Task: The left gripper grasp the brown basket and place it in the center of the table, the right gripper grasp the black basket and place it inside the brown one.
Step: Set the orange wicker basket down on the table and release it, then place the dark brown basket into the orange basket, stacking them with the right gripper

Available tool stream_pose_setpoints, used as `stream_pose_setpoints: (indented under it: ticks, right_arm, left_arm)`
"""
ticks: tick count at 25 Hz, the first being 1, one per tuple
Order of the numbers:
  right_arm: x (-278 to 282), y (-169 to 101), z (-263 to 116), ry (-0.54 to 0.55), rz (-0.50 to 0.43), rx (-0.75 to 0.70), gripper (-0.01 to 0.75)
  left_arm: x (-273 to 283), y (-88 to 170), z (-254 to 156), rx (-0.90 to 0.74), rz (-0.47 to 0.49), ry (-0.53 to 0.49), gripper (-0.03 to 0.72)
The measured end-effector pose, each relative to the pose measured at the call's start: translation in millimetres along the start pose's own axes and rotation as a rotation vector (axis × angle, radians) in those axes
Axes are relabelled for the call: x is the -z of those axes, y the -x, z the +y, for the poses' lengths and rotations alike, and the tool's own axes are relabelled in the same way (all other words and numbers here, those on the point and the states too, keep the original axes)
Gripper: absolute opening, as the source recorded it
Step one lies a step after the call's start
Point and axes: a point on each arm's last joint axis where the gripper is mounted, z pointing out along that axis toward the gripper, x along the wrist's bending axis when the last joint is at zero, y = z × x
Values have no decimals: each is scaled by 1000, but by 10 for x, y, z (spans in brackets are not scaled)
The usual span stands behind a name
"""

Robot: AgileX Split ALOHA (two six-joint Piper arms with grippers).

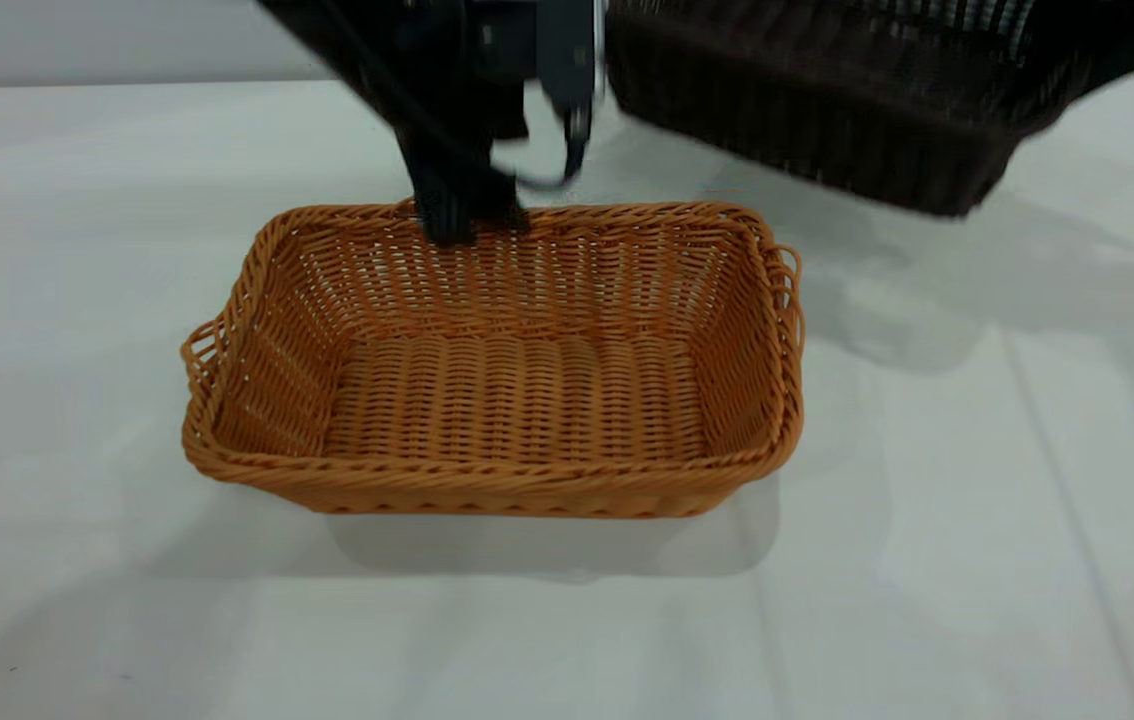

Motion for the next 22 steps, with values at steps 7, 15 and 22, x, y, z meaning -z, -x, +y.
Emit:
stream_pose_setpoints:
  ticks: [7, 15, 22]
  right_arm:
    - [61, -273, -54, -47, 21, 83, 92]
    - [-329, -1101, -963, -313, 4, 363, 92]
    - [-566, -1228, -1462, -424, -45, 449, 92]
  left_arm:
    - [1312, -362, 312, 7, -2, 74, 509]
    - [2891, -537, 462, -17, 301, 196, 509]
    - [3355, -513, 471, -27, 417, 246, 509]
